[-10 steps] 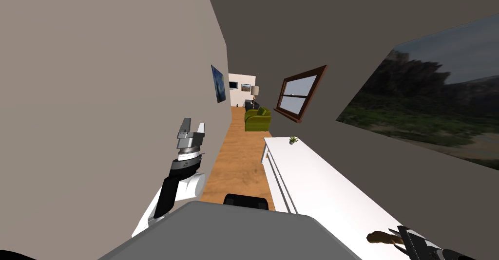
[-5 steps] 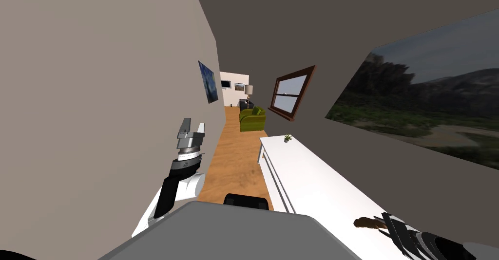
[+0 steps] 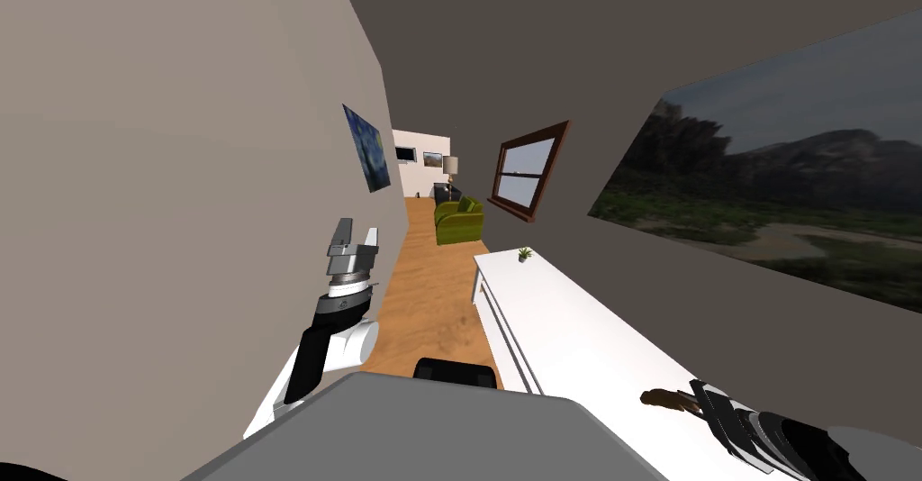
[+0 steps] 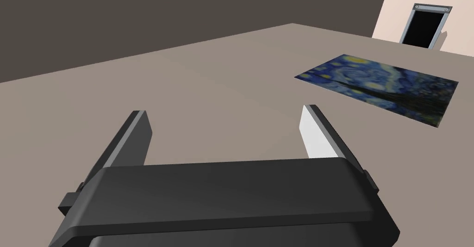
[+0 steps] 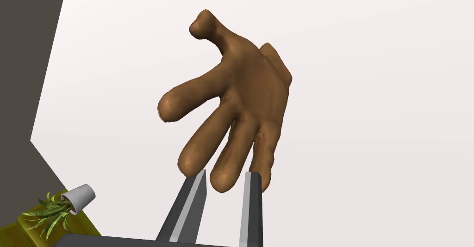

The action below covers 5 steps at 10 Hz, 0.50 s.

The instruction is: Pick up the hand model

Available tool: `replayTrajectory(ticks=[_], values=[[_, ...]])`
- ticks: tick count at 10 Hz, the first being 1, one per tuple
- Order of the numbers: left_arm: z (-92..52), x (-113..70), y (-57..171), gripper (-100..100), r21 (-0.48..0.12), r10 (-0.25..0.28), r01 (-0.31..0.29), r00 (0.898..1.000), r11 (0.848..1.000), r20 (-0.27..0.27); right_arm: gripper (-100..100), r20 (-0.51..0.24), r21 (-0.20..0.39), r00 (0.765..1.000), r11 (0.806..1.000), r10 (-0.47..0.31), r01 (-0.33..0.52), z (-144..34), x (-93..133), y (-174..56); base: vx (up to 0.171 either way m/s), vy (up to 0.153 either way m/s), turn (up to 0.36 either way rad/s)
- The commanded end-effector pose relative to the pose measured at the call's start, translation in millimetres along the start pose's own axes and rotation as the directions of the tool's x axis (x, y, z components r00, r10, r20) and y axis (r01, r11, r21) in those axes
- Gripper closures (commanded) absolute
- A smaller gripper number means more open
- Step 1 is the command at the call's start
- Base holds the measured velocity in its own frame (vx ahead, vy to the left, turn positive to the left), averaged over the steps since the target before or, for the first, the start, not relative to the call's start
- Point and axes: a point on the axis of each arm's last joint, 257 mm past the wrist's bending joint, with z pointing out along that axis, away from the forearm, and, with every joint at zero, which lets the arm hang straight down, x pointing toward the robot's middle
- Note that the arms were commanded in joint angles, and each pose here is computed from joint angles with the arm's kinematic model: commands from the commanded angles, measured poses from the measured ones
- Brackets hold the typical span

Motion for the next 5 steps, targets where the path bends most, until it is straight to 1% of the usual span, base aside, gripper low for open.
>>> replayTrajectory(ticks=[1,2,3,4,5], values=[[0.0,0.0,0.0,0,0.0,0.0,0.0,1.0,1.0,0.0,100,0.006,0.004,1.0,1.0,-0.02,0.02,-0.3,-2.8,-7.5,0.094,0.027,-0.186],[0.0,0.1,0.0,0,0.0,0.0,0.0,1.0,1.0,0.0,100,-0.007,-0.011,0.999,0.999,-0.042,0.042,-0.3,0.7,-3.6,0.046,0.015,0.019],[0.1,0.1,0.0,0,0.0,0.0,0.0,1.0,1.0,0.0,100,0.032,0.002,0.998,0.999,-0.049,0.049,2.6,-14.1,-12.6,0.093,0.012,-0.255],[0.0,0.0,0.0,0,0.0,0.0,0.0,1.0,1.0,0.0,100,0.019,0.002,0.998,0.998,-0.064,0.063,0.9,-10.2,-14.7,0.096,0.019,-0.212],[0.0,0.1,0.0,0,0.0,0.0,0.0,1.0,1.0,0.0,100,0.006,-0.014,0.996,0.996,-0.084,0.084,1.0,-6.6,-10.9,0.039,0.008,-0.018]])
